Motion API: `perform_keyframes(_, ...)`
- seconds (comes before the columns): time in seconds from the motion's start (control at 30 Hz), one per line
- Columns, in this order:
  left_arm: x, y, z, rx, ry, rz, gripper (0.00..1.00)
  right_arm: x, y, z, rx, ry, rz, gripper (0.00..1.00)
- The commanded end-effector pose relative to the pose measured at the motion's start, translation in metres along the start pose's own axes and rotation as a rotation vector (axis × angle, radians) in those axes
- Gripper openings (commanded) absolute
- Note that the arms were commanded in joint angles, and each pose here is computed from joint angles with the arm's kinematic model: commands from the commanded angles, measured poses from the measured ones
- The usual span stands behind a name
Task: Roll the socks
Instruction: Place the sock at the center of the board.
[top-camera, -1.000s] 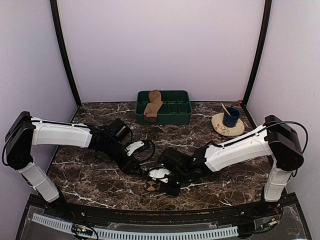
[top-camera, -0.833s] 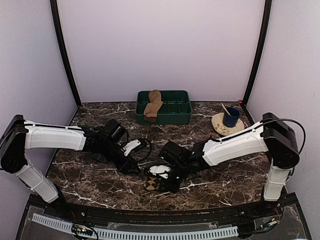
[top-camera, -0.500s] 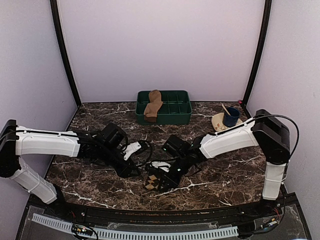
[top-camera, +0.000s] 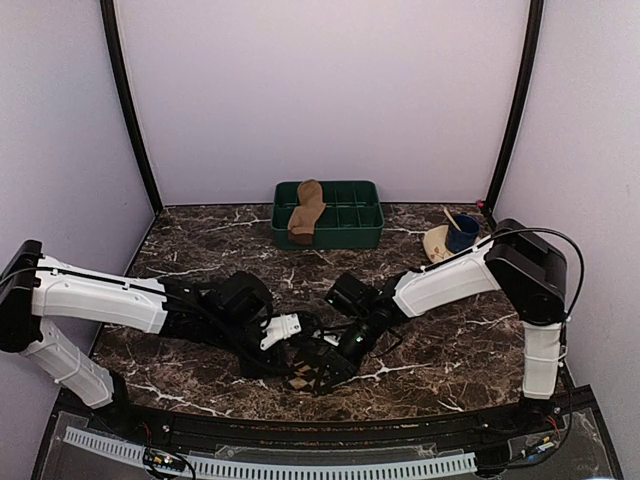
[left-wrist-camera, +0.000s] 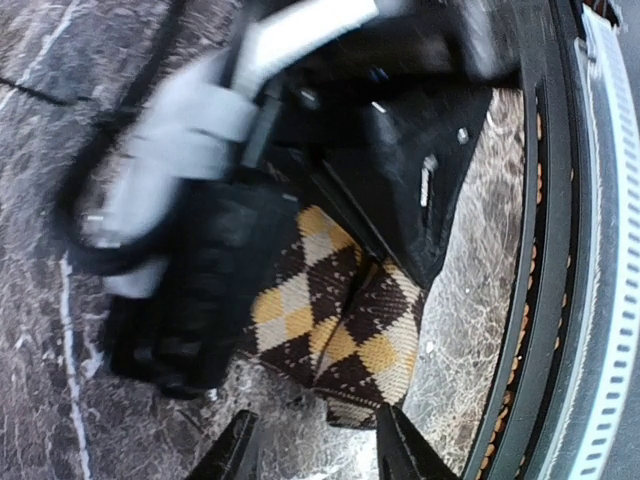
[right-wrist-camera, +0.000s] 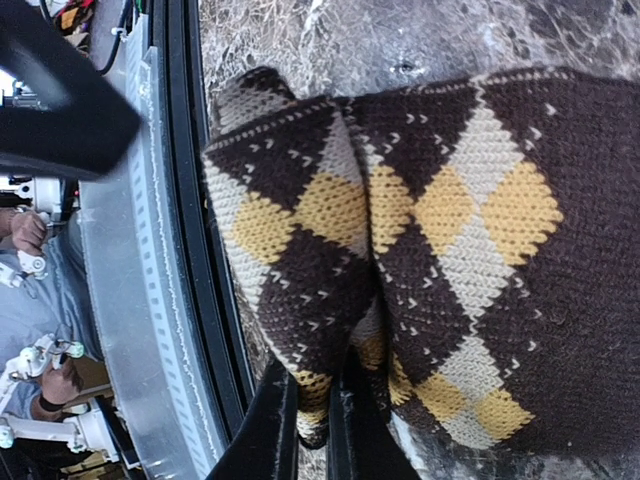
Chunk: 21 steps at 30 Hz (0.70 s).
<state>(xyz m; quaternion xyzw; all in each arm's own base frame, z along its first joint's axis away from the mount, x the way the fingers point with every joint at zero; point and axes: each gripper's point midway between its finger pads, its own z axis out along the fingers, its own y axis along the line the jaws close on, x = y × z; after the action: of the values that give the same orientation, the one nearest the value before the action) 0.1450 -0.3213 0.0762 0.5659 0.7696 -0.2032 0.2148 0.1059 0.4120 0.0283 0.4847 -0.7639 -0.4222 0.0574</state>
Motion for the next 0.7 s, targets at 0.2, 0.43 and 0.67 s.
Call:
perform_keyframes(0.2,0.000,-0.024,0.014,0.024,0.048,0.149,0.43,0.028,-0.019,0.007,0.026,0.093,0.122,0.00)
perform_keyframes(0.43,-0.001,-0.028,0.018,0.015,0.050,0.188,0.45,0.022,-0.019,0.008,0.019,0.098,0.115,0.00)
perform_keyframes(0.67,-0.005,-0.030,0.024,-0.007,0.056,0.250,0.45,0.020,-0.020,0.009,0.019,0.105,0.117,0.00)
